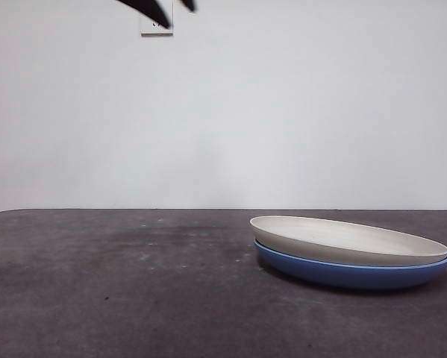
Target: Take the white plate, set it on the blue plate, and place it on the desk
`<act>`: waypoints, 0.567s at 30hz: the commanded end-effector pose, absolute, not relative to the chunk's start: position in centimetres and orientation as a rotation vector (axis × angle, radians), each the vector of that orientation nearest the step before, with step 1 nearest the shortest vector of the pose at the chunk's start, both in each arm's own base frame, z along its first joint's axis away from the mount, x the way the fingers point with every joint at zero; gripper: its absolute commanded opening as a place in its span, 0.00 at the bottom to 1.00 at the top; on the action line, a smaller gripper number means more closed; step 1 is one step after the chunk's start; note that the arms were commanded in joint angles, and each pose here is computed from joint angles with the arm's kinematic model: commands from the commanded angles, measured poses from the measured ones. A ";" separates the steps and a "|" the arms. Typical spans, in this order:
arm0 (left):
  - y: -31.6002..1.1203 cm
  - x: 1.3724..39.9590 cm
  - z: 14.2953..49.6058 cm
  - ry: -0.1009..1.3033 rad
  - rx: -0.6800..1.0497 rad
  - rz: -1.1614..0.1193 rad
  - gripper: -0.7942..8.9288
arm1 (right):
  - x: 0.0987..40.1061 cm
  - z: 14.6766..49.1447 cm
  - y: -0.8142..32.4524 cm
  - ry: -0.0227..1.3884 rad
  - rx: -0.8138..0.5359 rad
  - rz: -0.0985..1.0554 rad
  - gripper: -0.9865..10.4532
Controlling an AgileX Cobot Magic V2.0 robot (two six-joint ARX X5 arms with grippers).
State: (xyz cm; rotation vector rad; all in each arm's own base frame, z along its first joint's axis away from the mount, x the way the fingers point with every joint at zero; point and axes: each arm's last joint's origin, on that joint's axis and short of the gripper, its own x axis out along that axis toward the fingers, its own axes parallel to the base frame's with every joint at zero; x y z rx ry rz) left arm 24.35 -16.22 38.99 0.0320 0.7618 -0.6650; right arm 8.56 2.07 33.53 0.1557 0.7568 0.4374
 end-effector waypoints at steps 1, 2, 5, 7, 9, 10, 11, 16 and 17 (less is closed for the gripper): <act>-15.2 22.9 37.7 0.787 0.048 -0.670 0.29 | 8.9 34.0 2.1 0.751 0.161 0.435 0.42; -14.7 22.2 37.3 0.793 0.049 -0.683 0.29 | 9.0 33.9 2.1 0.757 0.162 0.434 0.42; -13.4 19.3 35.9 0.812 0.013 -0.823 0.29 | 9.5 33.8 2.2 0.779 0.164 0.433 0.42; -12.9 17.6 35.1 0.827 -0.011 -0.951 0.29 | 9.9 33.6 2.3 0.795 0.167 0.434 0.42; -12.5 16.8 34.6 0.830 -0.004 -0.994 0.29 | 10.3 33.5 2.3 0.812 0.170 0.432 0.42; -12.4 16.6 34.6 0.835 -0.003 -0.993 0.29 | 10.4 33.4 2.3 0.820 0.170 0.431 0.42; -12.4 16.5 34.6 0.839 -0.004 -0.994 0.29 | 10.6 33.4 2.4 0.828 0.171 0.430 0.42; -12.3 16.4 34.7 0.836 -0.005 -0.996 0.29 | 11.2 33.1 2.4 0.854 0.180 0.423 0.42; -12.3 16.4 34.7 0.836 -0.005 -0.996 0.29 | 11.4 33.0 2.4 0.864 0.186 0.416 0.42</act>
